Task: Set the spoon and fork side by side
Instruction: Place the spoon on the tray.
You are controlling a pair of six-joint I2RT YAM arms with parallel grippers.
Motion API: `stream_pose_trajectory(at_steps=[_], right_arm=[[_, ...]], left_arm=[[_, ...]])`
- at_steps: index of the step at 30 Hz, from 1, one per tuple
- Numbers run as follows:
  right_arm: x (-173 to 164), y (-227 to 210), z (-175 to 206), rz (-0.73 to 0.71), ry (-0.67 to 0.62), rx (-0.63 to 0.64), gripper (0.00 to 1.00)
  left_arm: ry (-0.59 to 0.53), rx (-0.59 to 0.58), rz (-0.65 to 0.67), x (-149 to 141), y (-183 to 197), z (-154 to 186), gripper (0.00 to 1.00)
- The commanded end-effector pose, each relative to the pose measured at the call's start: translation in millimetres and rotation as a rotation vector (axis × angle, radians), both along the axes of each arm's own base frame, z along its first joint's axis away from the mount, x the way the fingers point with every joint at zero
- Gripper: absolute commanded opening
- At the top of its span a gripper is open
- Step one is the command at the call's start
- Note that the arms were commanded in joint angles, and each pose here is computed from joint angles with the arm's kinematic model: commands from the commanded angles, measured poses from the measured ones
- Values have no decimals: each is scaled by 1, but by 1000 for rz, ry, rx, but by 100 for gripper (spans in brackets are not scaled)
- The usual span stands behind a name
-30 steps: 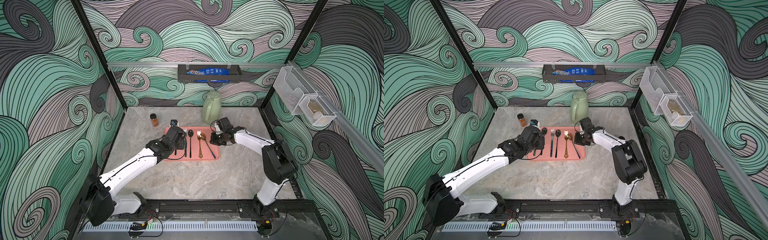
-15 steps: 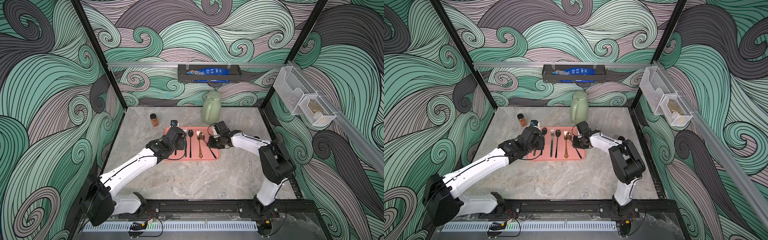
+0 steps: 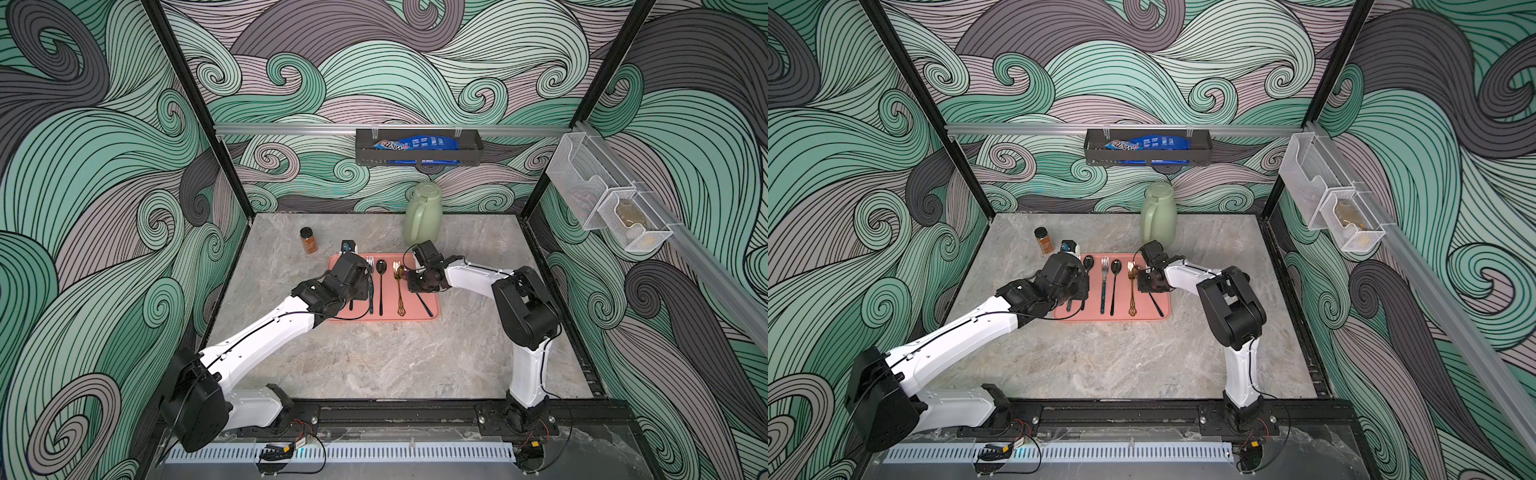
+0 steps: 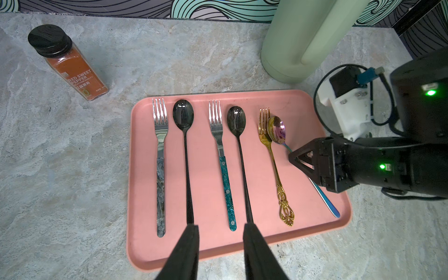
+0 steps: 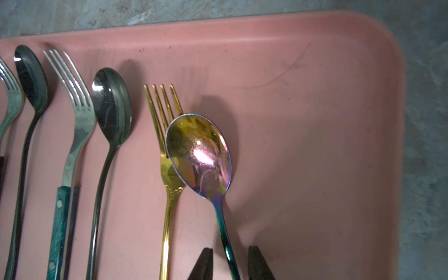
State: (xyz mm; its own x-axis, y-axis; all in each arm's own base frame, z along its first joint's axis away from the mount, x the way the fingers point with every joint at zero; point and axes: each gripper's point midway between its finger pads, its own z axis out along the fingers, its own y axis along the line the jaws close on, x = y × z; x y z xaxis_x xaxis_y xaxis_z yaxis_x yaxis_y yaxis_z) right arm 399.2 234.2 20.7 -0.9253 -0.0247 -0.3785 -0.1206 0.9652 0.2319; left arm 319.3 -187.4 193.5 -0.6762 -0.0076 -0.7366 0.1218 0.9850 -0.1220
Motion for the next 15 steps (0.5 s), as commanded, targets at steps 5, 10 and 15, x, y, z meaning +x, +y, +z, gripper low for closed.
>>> stream_pose_trajectory(at_steps=[5,10,15], right_arm=[[-10,-17,-17,-48,53,-108,14],[-8,-18,-11,-72,44,-97,13],[-2,-13,-11,-73,45,-78,13]], left_arm=[[-3,21,7,2,5,-2,35],[-2,17,4,2,3,-2,35],[-3,15,3,1,4,-1,35]])
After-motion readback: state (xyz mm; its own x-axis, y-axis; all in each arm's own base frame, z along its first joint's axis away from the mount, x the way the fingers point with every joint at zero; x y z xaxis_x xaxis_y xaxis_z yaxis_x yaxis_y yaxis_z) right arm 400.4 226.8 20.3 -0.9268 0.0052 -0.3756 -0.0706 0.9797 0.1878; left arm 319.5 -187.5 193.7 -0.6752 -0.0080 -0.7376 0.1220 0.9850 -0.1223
